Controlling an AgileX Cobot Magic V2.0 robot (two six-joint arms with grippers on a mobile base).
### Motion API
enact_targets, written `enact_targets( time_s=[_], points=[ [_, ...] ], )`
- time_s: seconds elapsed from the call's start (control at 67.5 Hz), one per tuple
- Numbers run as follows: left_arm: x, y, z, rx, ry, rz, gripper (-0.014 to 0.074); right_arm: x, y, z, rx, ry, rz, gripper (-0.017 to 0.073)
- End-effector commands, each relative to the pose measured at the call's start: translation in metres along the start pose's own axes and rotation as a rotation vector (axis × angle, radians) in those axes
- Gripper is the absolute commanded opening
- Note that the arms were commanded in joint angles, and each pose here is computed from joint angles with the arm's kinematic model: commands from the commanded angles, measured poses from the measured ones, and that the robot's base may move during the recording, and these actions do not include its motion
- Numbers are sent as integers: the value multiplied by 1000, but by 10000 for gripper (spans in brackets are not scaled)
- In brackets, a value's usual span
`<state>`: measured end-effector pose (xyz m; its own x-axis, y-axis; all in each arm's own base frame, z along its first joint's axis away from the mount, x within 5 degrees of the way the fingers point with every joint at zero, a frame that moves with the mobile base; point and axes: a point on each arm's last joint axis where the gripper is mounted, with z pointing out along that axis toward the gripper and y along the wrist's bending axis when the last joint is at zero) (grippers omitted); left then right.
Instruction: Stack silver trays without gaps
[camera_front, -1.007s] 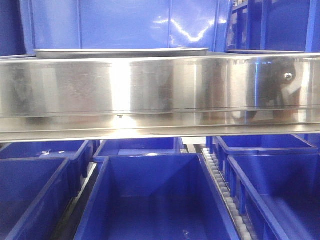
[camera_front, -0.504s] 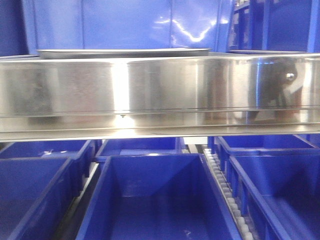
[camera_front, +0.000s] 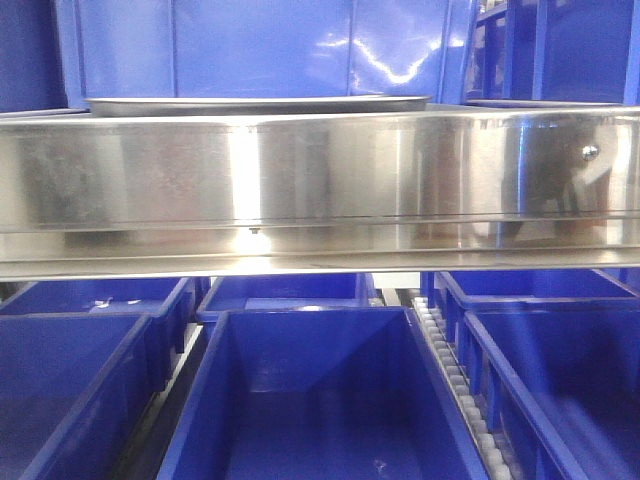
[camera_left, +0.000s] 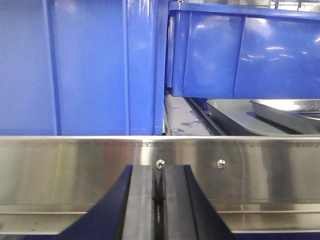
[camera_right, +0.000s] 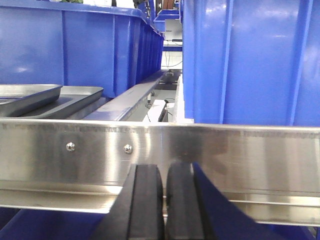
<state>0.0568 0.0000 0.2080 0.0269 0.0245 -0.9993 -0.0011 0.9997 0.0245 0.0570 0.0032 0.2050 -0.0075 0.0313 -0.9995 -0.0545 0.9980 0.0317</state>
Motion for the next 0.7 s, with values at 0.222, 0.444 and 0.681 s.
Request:
enact_targets(
  time_s=[0.222,0.444,0.681],
  points=[
    [-2,0,0,-5,-24,1,-9,-3,0,-1,0,-32,1,-7],
    [-2,0,0,-5,-24,1,-9,-3,0,-1,0,-32,1,-7],
    [-2,0,0,-5,-24,1,-9,-3,0,-1,0,-33,1,-7]
  ],
)
